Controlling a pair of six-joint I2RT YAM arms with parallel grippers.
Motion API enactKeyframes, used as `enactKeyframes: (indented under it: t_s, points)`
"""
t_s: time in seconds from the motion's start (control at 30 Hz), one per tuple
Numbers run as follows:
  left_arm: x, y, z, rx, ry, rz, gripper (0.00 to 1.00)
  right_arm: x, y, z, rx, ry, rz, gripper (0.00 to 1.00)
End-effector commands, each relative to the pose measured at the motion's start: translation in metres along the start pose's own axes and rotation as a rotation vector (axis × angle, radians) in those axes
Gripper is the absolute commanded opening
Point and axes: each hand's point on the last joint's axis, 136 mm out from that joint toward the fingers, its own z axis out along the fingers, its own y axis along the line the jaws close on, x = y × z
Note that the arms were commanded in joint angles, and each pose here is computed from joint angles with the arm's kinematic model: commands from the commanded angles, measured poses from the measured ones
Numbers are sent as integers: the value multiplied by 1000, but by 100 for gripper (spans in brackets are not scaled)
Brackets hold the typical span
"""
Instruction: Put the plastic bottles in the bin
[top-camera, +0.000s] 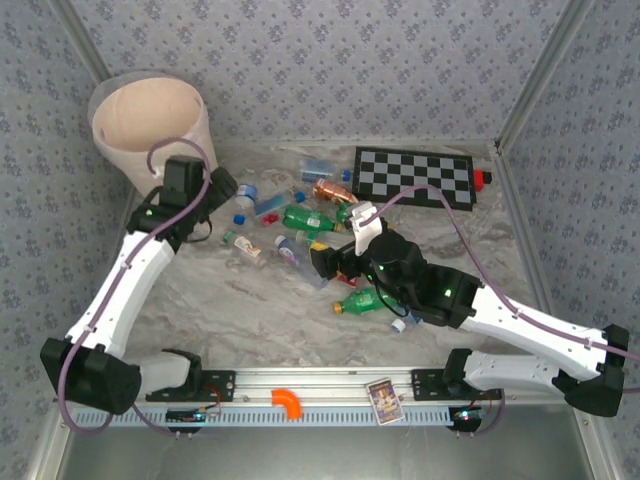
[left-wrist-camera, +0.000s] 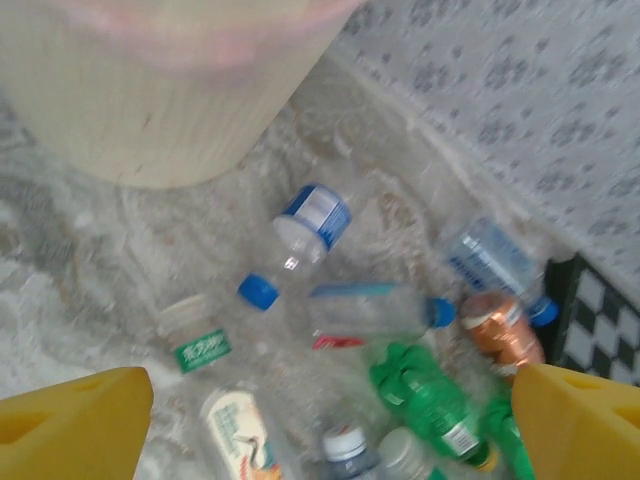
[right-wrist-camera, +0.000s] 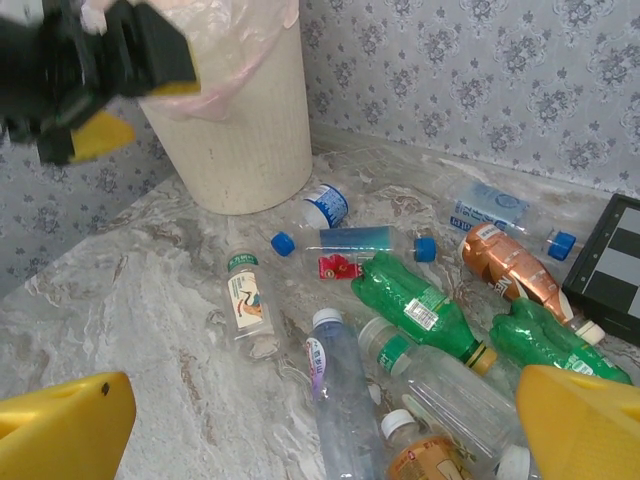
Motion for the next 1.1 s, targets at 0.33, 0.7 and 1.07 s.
enactKeyframes:
  t_s: [0.33,0.7,1.07]
  points:
    - [100,37,52,-151,157,-5,90,4,-13,-4,27,-14,51,99]
    - [148,45,95,-305,310,90,89,14,-32,-17,50,-21,69,100]
    - [165,50,121,-345,359,152,90,12,-40,-16,69,-17,89,100]
